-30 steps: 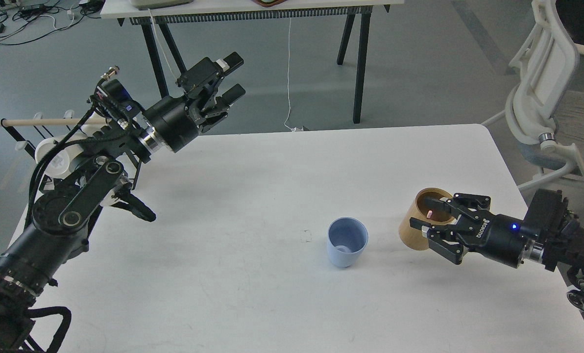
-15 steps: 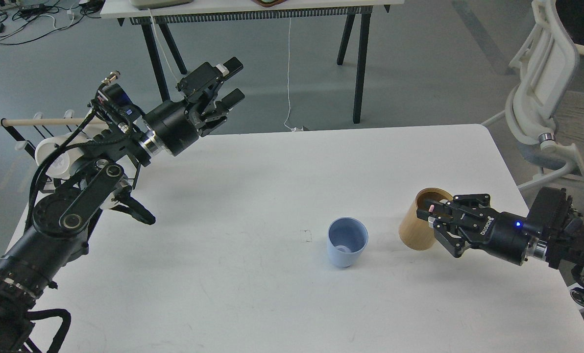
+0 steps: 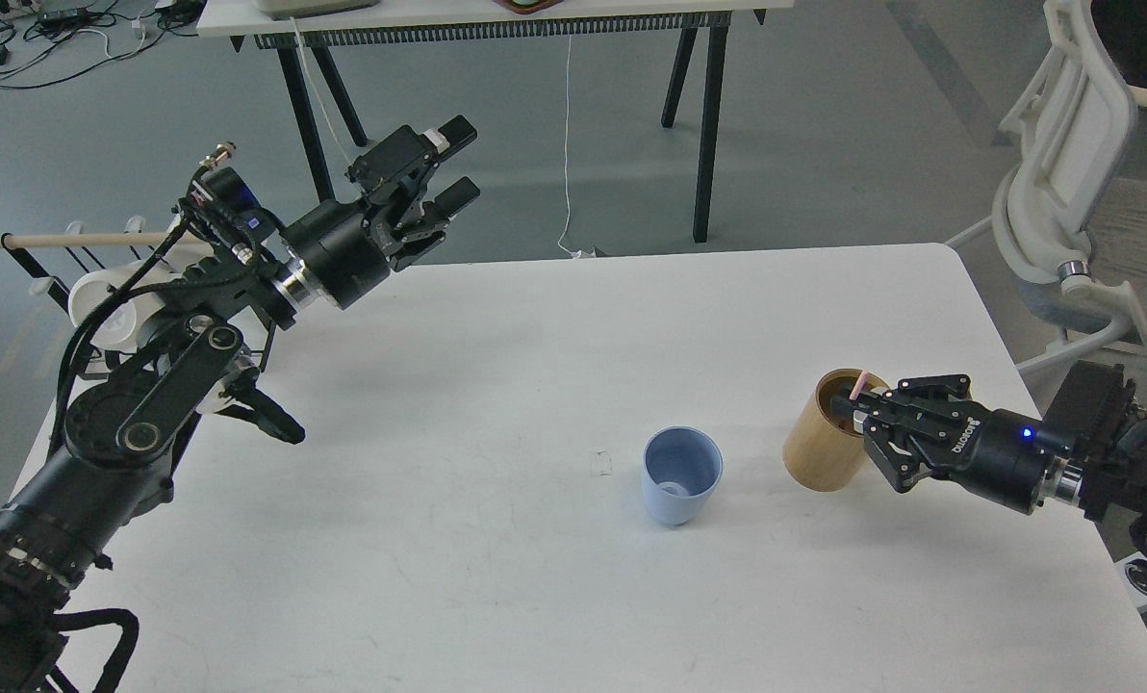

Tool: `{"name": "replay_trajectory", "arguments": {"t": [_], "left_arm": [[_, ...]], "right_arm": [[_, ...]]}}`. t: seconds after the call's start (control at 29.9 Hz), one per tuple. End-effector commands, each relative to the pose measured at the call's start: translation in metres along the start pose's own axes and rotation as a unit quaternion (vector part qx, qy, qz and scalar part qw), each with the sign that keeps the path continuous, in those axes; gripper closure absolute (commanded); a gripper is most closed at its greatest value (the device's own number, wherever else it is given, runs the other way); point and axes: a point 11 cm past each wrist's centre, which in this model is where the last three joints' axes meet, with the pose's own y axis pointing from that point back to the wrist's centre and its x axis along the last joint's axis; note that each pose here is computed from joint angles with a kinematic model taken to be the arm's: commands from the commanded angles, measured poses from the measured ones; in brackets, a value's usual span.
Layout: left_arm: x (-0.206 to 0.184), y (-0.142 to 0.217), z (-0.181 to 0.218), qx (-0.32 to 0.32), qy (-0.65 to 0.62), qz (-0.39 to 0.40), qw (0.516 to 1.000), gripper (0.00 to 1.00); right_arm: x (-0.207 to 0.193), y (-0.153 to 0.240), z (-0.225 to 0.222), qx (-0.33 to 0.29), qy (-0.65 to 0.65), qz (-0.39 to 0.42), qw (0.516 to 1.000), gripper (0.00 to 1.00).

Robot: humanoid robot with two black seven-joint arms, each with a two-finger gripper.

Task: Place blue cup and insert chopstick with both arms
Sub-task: 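Grasp the pink stick inside the tan cup with the right gripper, then lift the pink stick up out of the tan cup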

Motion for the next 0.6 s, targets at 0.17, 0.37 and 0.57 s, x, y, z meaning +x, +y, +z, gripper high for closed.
{"name": "replay_trajectory", "arguments": {"t": [0.17, 0.37, 0.57], "left_arm": [[-0.002, 0.001, -0.002, 0.002, 0.002, -0.001, 1.000, 0.03], [-0.006, 0.000, -0.005, 0.006, 0.002, -0.009, 1.000, 0.03], [-0.009, -0.001, -0.005, 0.006, 0.004, -0.010, 1.000, 0.03]], "right_arm": [[0.001, 0.004, 0.005, -0.009, -0.004, 0.001, 1.000, 0.93], [0.006, 0.016, 0.017, -0.037, -0.021, 0.008, 0.999, 1.00], [0.017, 0.028, 0.029, -0.064, -0.038, 0.025, 0.997, 1.00]]}}
